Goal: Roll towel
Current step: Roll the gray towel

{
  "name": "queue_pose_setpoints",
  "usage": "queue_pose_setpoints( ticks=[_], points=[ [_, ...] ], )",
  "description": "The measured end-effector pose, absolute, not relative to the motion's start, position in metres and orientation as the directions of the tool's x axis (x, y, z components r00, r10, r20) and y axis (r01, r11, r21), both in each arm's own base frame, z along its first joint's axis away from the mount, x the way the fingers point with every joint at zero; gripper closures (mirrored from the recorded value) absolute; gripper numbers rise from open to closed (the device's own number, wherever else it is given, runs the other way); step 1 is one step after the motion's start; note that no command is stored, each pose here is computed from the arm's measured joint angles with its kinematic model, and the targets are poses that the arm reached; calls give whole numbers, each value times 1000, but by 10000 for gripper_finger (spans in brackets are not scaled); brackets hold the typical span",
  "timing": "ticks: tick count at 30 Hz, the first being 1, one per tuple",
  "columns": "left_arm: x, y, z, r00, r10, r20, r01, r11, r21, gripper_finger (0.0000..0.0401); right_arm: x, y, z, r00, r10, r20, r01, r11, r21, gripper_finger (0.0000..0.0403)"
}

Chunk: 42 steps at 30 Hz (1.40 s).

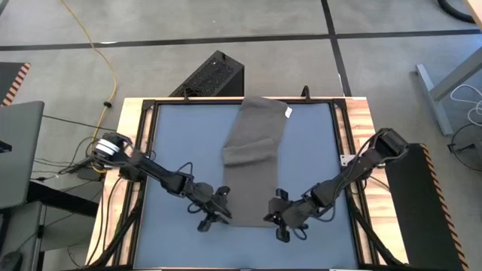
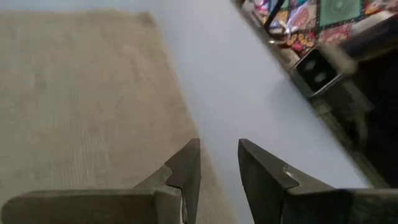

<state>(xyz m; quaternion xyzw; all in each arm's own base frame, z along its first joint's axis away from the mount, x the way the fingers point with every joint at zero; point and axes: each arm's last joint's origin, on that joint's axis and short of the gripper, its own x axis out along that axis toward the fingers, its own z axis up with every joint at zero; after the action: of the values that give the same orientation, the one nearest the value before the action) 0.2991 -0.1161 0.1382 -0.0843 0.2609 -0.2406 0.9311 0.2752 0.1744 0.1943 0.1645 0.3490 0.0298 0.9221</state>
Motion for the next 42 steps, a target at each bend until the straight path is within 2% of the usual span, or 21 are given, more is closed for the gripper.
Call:
queue_pose_setpoints(
  ticks=[3,8,15,20,25,33,42],
  points=[
    [288,-117,151,716,-493,-495,424,870,-254,305,271,179,197,757,188,-626,21,950,310,376],
    [271,-125,147,633,-458,-624,460,871,-172,303,263,192,188,724,195,-661,-72,975,209,358],
    [267,-137,141,687,-330,-647,455,890,29,273,262,197,165,689,124,-714,-58,992,116,298],
    [267,-140,137,689,-325,-648,465,884,51,240,264,200,152,666,111,-737,-95,993,64,245],
    [272,-146,120,682,-342,-646,513,854,89,231,259,204,145,634,96,-767,-131,991,16,212],
    [277,-150,103,688,-340,-641,516,850,103,230,252,206,138,595,75,-800,-131,991,-5,210],
    [277,-149,99,674,-331,-661,491,869,66,239,250,215,109,555,20,-832,-105,993,-46,211]
  ],
)
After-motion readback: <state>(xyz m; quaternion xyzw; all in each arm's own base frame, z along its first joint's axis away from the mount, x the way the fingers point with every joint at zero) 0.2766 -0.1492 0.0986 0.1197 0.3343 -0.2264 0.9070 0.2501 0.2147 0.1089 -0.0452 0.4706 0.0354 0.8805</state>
